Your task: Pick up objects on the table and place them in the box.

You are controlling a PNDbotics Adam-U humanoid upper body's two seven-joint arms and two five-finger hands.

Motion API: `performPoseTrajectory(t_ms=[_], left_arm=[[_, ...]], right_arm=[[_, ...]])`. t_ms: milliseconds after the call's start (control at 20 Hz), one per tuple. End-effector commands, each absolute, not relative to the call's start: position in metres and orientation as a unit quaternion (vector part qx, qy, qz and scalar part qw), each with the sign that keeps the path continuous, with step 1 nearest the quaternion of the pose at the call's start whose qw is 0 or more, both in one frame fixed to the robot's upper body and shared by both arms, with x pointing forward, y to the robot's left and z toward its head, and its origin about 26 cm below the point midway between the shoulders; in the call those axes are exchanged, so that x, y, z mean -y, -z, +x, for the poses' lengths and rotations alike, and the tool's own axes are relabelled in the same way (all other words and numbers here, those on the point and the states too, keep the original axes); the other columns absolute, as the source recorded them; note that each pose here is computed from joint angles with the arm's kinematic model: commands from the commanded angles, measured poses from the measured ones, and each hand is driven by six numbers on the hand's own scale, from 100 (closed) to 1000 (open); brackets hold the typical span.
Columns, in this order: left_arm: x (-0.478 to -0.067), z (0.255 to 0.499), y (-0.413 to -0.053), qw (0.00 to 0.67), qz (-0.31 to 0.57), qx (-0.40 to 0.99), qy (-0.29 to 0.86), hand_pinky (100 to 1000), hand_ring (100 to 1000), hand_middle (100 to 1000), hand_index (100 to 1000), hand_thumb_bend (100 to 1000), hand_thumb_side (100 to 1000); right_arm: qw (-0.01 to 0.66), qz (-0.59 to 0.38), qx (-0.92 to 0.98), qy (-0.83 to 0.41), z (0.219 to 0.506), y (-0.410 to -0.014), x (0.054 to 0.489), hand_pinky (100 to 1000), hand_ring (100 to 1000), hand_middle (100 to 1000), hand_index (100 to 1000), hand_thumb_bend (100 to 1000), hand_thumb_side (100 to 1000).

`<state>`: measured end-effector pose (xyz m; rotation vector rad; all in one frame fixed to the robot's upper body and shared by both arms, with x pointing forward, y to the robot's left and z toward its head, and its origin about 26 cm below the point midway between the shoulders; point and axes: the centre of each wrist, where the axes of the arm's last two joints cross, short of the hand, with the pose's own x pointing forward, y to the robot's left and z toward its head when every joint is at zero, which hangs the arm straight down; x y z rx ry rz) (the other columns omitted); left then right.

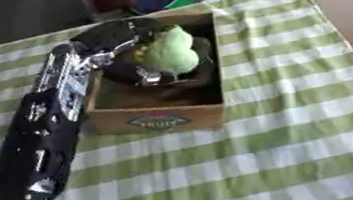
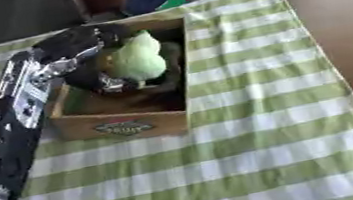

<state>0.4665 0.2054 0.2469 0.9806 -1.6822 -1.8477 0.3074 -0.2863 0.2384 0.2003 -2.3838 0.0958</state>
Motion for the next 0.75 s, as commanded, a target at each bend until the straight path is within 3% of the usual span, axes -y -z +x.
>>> performPoseTrajectory(t_ms=[50,300,550,750], left_arm=[[-0.214,0.465,-0.262,0.217,0.376,0.612,0.661,773,963,938,1000,669,1000],[-0.216,0.462,-0.266,0.214,0.376,0.632,0.643,756,945,913,990,511,1000],[-0.221,0.449,-0.288,0.21,0.374,0.706,0.563,711,908,851,956,255,1000],[-0.233,0.437,-0.296,0.23,0.353,0.764,0.49,673,882,814,939,104,1000]], right_arm=[[0.352,0.078,0.932,-0.043,0.304,-0.247,0.286,783,767,665,826,100,1000],[0.352,0.077,0.932,-0.042,0.304,-0.247,0.286,783,767,666,826,100,1000],[0.351,0.077,0.932,-0.041,0.304,-0.247,0.287,783,767,666,826,100,1000],[0.351,0.073,0.933,-0.039,0.303,-0.247,0.288,783,767,667,826,100,1000]])
